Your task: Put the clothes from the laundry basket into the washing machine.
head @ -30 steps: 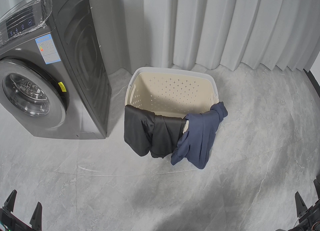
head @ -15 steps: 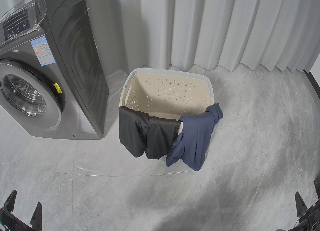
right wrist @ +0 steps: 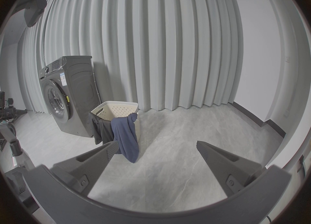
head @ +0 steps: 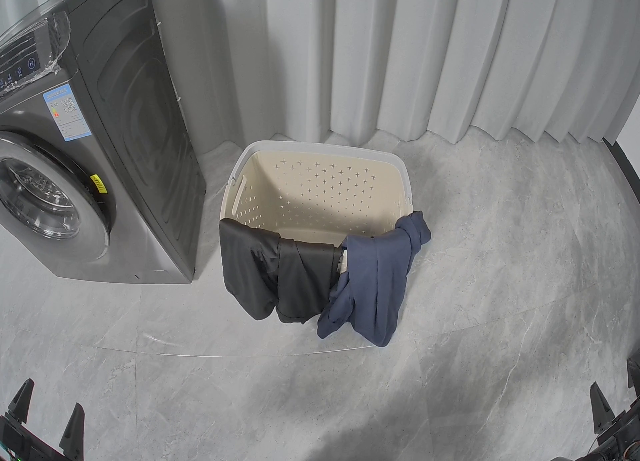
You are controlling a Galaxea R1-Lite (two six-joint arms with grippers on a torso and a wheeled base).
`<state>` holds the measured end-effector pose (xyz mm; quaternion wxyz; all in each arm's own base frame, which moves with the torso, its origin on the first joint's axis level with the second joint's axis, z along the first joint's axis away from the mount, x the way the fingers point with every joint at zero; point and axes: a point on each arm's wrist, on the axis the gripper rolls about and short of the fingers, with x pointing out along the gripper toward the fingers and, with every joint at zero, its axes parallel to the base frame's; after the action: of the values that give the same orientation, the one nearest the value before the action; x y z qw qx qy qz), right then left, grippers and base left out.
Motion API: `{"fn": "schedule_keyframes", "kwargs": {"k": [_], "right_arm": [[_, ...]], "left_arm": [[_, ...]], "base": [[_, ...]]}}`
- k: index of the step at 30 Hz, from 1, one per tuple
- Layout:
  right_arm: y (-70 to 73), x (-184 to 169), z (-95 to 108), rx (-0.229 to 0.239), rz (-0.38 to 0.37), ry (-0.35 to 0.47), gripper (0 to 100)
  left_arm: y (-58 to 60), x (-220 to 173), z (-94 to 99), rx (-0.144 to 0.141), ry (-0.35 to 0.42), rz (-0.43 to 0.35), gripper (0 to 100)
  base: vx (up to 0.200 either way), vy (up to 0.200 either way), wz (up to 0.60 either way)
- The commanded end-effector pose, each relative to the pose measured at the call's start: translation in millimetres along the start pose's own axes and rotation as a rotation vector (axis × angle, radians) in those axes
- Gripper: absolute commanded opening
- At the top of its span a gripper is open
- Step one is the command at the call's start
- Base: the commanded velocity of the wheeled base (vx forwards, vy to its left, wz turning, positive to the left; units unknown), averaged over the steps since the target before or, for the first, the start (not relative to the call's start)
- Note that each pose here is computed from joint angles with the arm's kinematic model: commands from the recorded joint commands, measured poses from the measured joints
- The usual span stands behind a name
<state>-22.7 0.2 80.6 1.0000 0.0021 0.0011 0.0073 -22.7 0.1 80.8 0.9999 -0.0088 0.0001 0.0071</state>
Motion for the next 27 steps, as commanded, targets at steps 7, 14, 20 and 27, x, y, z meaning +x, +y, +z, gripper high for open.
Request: {"fn": "schedule_keyframes", "kwargs": {"k": [7, 14, 20, 27], "right_arm": [[0.0, -0.1, -5.3, 0.0, 0.002, -0.001, 100], [0.0, -0.1, -5.3, 0.0, 0.001, -0.001, 100], [0.0, -0.1, -5.3, 0.0, 0.002, -0.001, 100], [0.0, -0.1, -5.3, 0.0, 0.002, -0.001, 100]], "left_arm": [[0.1, 0.3, -5.2, 0.001, 0.004, 0.0, 100], [0.1, 0.3, -5.2, 0.001, 0.004, 0.001, 100], [0.1, 0.3, -5.2, -0.001, 0.004, 0.001, 100], [0.1, 0.3, -5.2, -0.001, 0.004, 0.001, 100]], "base": [[0.057, 0.0, 0.0], [0.171, 0.0, 0.0], [0.1, 0.0, 0.0], [0.114, 0.0, 0.0]]}}
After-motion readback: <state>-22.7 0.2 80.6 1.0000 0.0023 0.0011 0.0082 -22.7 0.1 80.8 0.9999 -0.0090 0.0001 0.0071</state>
